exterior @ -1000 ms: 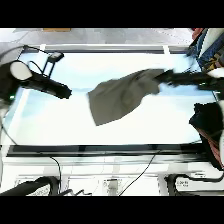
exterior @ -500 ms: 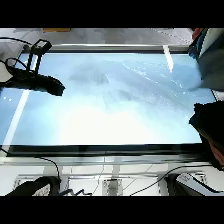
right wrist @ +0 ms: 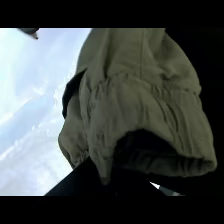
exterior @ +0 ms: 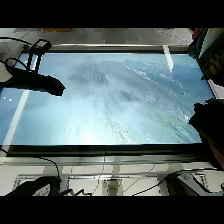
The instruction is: Fold the clothes and pants, and hang the long-sleeved shirts on hangers.
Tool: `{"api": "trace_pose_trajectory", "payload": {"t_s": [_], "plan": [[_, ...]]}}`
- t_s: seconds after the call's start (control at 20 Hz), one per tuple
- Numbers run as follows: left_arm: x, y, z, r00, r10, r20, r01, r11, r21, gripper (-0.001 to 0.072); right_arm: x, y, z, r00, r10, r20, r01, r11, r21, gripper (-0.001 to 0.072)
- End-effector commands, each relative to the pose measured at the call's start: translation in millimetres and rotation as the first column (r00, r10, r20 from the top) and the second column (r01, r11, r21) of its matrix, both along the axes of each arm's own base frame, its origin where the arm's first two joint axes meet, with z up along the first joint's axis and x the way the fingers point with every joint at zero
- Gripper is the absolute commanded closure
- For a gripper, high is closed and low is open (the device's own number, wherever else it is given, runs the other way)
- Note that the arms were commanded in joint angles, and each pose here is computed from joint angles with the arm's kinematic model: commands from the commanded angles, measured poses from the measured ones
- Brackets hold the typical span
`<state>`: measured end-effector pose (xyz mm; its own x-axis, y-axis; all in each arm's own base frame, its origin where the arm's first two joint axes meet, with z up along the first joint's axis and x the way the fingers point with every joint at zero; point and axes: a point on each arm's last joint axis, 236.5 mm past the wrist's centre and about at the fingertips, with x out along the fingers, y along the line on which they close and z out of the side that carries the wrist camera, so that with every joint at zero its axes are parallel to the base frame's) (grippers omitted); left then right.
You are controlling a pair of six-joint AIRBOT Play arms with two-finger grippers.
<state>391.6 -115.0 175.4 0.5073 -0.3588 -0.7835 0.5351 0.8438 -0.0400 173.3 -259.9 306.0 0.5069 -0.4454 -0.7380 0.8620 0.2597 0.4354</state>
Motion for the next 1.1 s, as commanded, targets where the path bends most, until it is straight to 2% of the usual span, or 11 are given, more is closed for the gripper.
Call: {"api": "trace_pose_trajectory", "payload": {"t_s": [0.0, 0.3, 0.35, 0.4, 0.45, 0.7, 0.75, 0.8, 0.85, 0.95, 1.05], "plan": [[0, -2, 1, 1.0, -0.002, 0.0, 0.002, 1.0, -0.009, 0.0701, -15, 9, 28, 0.984, -0.148, 0.099, 0.152, 0.988, -0.035, 0.069], [-3, -12, 4, 1.0, -0.018, -0.005, 0.018, 0.998, -0.055, 0.0701, -14, 37, 80, 0.929, -0.195, 0.315, 0.236, 0.967, -0.099, 0.0686], [-4, -16, 6, 1.0, -0.024, -0.007, 0.023, 0.997, -0.073, 0.0701, -13, 34, 87, 0.921, -0.192, 0.338, 0.245, 0.962, -0.12, 0.0596], [-4, -18, 7, 1.0, -0.027, -0.007, 0.026, 0.996, -0.083, 0.0701, -11, 32, 90, 0.917, -0.188, 0.351, 0.246, 0.961, -0.128, 0.0269], [-4, -18, 7, 1.0, -0.027, -0.008, 0.027, 0.996, -0.083, 0.0701, -11, 32, 89, 0.919, -0.187, 0.348, 0.243, 0.962, -0.124, -0.0008], [-4, -18, 7, 1.0, -0.027, -0.007, 0.026, 0.996, -0.083, 0.0701, -8, 32, 91, 0.917, -0.175, 0.36, 0.234, 0.964, -0.126, 0.0027], [-4, -18, 7, 1.0, -0.027, -0.008, 0.027, 0.996, -0.083, 0.0701, -2, 33, 94, 0.915, -0.152, 0.373, 0.213, 0.969, -0.128, 0.0176], [-4, -18, 7, 1.0, -0.027, -0.007, 0.026, 0.996, -0.083, 0.0701, 7, 36, 96, 0.912, -0.121, 0.391, 0.18, 0.976, -0.118, 0.0459], [-4, -18, 7, 1.0, -0.027, -0.008, 0.027, 0.996, -0.083, 0.0702, 18, 42, 98, 0.905, -0.08, 0.417, 0.133, 0.986, -0.1, 0.0672], [-4, -18, 7, 1.0, -0.027, -0.008, 0.026, 0.996, -0.082, 0.0701, 51, 62, 106, 0.884, 0.114, 0.453, -0.061, 0.99, -0.13, 0.0689], [-4, -18, 7, 1.0, -0.027, -0.008, 0.026, 0.996, -0.082, 0.0701, 81, 92, 114, 0.82, 0.361, 0.444, -0.29, 0.931, -0.222, 0.0689]]}}
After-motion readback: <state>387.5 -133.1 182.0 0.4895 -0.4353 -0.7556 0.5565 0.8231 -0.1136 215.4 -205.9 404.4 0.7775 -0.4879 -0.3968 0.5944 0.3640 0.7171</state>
